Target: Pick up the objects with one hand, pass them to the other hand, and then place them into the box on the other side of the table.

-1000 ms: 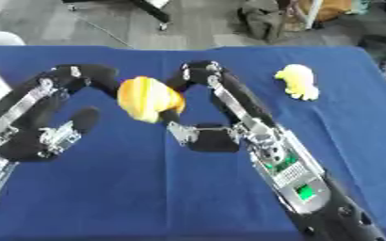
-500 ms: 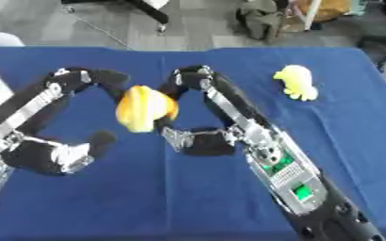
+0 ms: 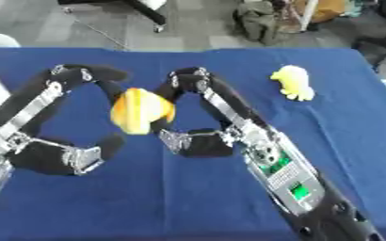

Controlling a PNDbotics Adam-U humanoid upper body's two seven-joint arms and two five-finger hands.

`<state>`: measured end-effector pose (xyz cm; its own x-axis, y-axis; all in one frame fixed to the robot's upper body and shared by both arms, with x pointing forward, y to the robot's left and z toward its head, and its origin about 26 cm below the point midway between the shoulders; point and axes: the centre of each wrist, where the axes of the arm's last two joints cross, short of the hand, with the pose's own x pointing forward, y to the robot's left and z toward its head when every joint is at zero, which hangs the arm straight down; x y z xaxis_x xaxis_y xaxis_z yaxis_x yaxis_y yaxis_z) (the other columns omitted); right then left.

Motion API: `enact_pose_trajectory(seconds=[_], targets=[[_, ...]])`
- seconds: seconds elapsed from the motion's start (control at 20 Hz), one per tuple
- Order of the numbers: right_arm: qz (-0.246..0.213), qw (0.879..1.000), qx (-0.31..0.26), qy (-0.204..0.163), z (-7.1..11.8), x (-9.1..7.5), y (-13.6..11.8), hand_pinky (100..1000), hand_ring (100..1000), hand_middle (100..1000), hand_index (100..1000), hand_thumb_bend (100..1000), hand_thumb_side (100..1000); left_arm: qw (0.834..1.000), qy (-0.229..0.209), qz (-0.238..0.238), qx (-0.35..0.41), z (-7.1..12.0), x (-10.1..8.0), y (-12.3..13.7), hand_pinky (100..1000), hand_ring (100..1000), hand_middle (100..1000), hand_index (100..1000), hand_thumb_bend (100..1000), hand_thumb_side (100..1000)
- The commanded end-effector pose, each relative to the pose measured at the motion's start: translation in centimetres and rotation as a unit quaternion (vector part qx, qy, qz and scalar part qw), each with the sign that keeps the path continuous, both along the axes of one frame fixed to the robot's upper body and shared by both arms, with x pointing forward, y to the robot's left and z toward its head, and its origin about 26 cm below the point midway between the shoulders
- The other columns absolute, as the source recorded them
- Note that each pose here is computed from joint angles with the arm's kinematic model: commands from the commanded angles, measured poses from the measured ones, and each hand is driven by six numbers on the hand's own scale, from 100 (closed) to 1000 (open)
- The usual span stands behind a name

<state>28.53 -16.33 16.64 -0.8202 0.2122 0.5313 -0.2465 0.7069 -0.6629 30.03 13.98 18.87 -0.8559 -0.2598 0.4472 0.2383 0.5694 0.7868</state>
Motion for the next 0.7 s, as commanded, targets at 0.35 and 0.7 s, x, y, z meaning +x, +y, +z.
enact_pose_trajectory(seconds=[0.35, 0.7], targets=[[0.003, 1.000, 0.011, -0.011, 0.8, -0.2, 0.0, 587, 684, 278, 180, 100, 100, 0.998, -0.022, 0.053, 0.004, -0.6, 0.3, 1.7, 900, 723, 702, 852, 341, 482], [0.000, 1.000, 0.013, -0.010, 0.9, -0.2, 0.0, 587, 685, 277, 180, 100, 100, 0.996, -0.039, 0.078, 0.003, -0.3, 0.1, 2.7, 898, 725, 704, 852, 352, 465]])
